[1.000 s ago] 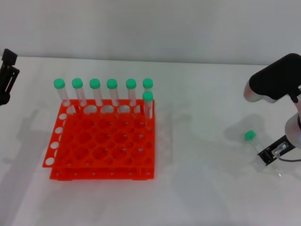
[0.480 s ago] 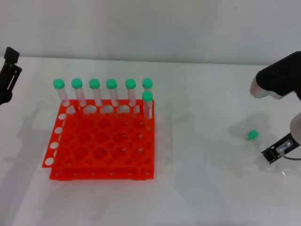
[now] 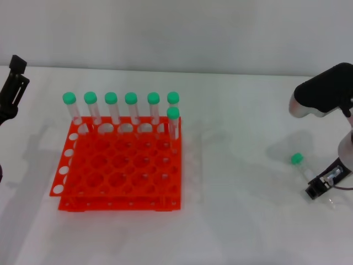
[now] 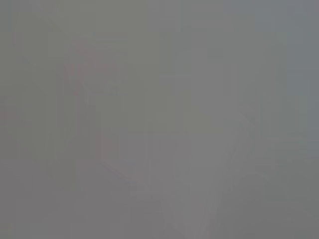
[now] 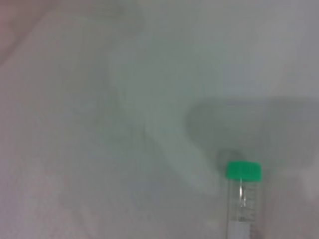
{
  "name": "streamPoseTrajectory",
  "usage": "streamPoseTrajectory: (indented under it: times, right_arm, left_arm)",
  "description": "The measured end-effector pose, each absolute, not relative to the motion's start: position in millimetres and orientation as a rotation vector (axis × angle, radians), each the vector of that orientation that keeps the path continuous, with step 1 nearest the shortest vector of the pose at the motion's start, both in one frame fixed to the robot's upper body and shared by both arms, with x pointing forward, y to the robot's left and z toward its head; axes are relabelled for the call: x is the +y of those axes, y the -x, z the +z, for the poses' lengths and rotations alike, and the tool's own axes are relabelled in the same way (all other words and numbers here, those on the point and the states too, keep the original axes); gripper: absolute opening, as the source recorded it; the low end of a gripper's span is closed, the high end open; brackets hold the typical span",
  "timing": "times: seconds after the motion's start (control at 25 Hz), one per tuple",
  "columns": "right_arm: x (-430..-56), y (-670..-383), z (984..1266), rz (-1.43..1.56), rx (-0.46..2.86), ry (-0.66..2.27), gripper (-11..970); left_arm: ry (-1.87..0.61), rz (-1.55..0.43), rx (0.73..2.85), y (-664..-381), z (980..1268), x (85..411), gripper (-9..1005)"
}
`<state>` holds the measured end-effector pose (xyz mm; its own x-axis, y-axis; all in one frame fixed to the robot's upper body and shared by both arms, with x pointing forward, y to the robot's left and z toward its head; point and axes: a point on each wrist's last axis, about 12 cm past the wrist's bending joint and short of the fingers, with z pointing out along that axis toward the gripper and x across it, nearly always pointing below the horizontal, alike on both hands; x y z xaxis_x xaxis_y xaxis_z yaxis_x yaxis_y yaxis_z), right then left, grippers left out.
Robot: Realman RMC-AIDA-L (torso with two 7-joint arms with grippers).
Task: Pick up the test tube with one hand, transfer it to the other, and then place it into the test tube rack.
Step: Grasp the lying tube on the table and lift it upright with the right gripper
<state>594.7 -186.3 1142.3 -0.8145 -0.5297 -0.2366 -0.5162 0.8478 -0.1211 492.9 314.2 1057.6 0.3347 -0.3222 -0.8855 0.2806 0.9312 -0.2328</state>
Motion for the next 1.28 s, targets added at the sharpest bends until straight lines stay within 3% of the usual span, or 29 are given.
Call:
streamPoseTrajectory:
  times: [0.04,0.24,1.0,1.28]
  right_arm:
    - [-186.1,-595.6,1141.5,-0.078,2.771,0.794,420]
    - [-184.4,-598.6,1143.7,-0.096,2.775,0.796,419]
    - [-194.1,-604.9,1138.7,-0.092,2.884,0.827,250]
    - [-197.2,-607.3,1152.2,-0.038,2.821,0.795,187]
  left_arm:
    - [0.041,-0.394,1.165,-492.9,1057.5,314.2,890]
    - [0.040,-0.394,1.165,-493.1,1057.7,314.0,890]
    - [0.040,-0.395,1.162,-499.3,1060.0,312.2,889]
    - [0.038,-0.397,1.159,-500.8,1060.9,311.5,889]
